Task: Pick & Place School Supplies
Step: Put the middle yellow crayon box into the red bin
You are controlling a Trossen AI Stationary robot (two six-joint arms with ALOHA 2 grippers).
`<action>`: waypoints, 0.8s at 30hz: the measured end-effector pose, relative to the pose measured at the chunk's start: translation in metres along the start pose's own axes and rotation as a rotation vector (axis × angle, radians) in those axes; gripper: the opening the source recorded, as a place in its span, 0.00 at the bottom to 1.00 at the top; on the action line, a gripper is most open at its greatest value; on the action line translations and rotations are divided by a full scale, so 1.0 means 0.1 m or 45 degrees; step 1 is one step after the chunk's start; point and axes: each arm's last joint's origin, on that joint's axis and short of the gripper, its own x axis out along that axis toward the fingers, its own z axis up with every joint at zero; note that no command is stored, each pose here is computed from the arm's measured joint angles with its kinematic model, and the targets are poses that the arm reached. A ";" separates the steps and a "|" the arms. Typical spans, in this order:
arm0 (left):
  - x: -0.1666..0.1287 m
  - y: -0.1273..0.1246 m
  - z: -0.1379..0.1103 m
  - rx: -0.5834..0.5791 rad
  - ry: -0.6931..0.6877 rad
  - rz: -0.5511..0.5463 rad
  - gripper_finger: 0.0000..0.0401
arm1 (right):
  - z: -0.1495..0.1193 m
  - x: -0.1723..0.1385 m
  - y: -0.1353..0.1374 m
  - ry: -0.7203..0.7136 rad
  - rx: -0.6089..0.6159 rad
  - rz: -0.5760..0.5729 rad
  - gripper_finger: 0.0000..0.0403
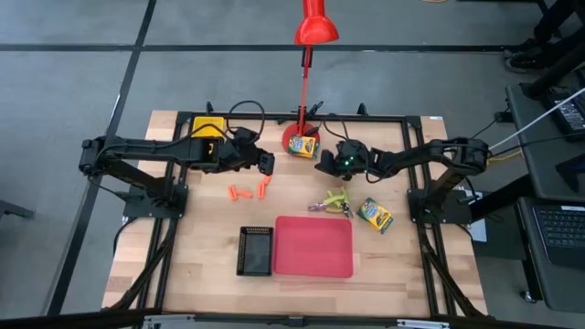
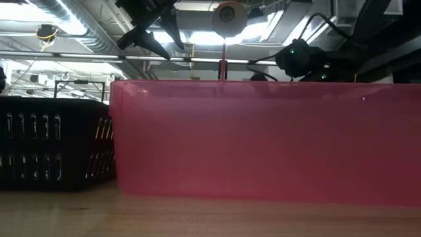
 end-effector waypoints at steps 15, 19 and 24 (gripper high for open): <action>0.00 0.00 0.00 -0.001 0.000 -0.001 0.50 | 0.10 -0.01 -0.07 -0.191 0.004 -0.101 0.24; 0.00 0.00 0.00 -0.001 -0.001 -0.001 0.50 | 0.11 -0.01 -0.07 -0.212 -0.004 -0.111 0.24; 0.00 0.00 0.00 -0.001 0.000 -0.001 0.50 | 0.11 -0.01 -0.07 -0.226 -0.014 -0.115 0.24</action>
